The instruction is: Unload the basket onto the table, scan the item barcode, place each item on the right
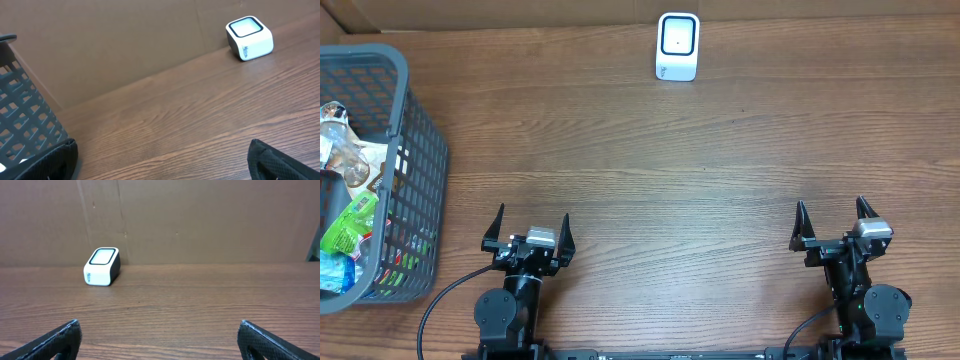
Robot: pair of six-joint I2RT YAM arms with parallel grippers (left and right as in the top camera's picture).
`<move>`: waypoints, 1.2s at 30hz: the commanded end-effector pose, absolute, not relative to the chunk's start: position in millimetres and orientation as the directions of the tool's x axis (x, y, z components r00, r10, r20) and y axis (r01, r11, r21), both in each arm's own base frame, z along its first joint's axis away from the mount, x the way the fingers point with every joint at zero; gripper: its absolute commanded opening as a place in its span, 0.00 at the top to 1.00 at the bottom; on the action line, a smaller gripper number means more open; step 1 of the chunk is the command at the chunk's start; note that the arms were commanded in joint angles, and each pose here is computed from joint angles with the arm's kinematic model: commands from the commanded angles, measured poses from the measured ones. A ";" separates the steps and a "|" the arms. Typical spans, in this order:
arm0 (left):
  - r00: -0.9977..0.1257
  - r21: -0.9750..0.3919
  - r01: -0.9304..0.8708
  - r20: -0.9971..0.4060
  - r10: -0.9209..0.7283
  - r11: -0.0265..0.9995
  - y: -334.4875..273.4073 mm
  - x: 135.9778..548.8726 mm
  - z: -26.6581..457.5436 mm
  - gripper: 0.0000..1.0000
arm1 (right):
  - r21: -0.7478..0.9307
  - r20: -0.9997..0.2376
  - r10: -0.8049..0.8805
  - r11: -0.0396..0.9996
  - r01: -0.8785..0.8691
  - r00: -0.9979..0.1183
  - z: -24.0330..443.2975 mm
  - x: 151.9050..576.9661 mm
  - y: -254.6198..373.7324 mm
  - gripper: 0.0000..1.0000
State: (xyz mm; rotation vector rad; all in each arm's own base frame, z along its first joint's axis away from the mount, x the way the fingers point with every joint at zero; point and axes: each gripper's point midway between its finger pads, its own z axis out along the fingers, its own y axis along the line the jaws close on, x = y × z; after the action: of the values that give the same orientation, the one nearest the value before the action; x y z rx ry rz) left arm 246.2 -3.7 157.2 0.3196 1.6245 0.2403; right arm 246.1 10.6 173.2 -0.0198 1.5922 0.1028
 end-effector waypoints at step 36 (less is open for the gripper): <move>-0.068 0.356 0.035 -0.932 0.357 0.934 1.4 246.2 156.4 0.00 | 0.055 -0.998 0.053 0.996 -0.075 -0.028 169.7 246.6 10.7 0.00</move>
State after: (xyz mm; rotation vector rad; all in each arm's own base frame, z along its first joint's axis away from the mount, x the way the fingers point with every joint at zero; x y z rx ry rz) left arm 246.3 0.1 156.9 0.3048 1.6295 0.2591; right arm 246.1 10.5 173.3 -0.0196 1.5914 0.1025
